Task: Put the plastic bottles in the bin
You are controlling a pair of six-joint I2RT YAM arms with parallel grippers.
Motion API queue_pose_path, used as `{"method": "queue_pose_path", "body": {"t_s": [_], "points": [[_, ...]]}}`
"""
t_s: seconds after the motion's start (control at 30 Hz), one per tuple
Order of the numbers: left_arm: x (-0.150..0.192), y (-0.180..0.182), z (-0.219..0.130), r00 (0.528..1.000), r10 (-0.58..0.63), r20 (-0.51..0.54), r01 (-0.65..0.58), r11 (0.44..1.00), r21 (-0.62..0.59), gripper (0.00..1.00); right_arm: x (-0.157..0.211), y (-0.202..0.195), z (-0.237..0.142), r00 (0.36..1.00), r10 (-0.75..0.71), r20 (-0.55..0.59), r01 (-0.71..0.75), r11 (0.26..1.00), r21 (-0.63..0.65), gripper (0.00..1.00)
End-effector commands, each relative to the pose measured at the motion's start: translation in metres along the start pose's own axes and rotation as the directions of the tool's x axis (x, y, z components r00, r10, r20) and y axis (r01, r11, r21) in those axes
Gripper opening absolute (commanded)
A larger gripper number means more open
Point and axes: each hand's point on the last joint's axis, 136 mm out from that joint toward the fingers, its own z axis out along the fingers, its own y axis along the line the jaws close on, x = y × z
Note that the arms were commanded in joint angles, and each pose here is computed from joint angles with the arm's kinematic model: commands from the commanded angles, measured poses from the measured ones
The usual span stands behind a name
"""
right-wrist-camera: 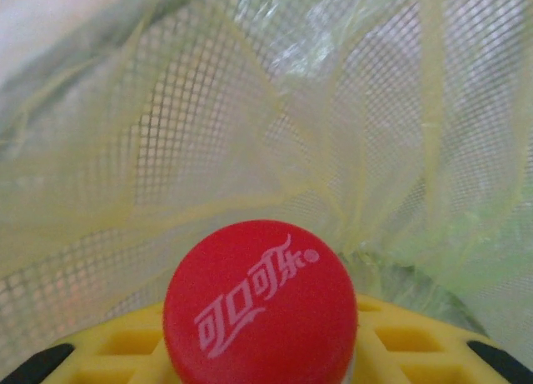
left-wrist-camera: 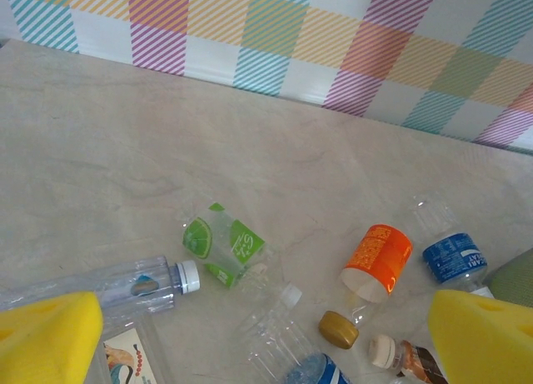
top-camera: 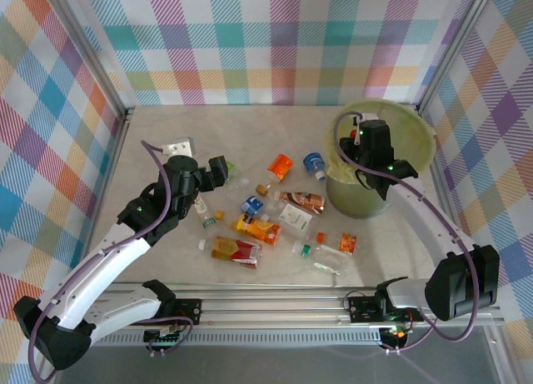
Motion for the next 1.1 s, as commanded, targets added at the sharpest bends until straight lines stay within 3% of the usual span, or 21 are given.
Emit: {"method": "queue_pose_path", "body": {"t_s": [0.0, 0.2, 0.4, 0.6, 1.07], "points": [[-0.007, 0.004, 0.000, 1.000, -0.022, 0.017, 0.022, 1.000, -0.022, 1.00, -0.013, 0.010, -0.007, 0.996, -0.014, 0.092, 0.021, 0.997, -0.070, 0.41], [-0.006, 0.003, 0.004, 1.000, -0.021, 0.009, 0.022, 1.000, -0.023, 1.00, -0.007, 0.009, -0.009, 0.994, -0.025, 0.110, 0.034, 0.996, -0.082, 0.48], [-0.006, 0.001, 0.005, 1.000, -0.025, 0.006, 0.025, 1.000, -0.018, 1.00, -0.006, 0.005, -0.009, 0.995, -0.034, 0.099, 0.040, 0.997, -0.066, 0.66], [-0.007, 0.000, 0.004, 1.000, -0.028, 0.007, 0.028, 0.999, -0.015, 1.00, -0.015, 0.004, -0.016, 0.993, -0.042, 0.113, 0.049, 0.997, -0.064, 0.71], [-0.006, 0.001, 0.005, 0.999, -0.032, 0.002, 0.032, 0.999, -0.019, 1.00, -0.073, 0.009, -0.091, 0.983, -0.040, 0.181, 0.060, 0.993, -0.107, 0.86]]}}
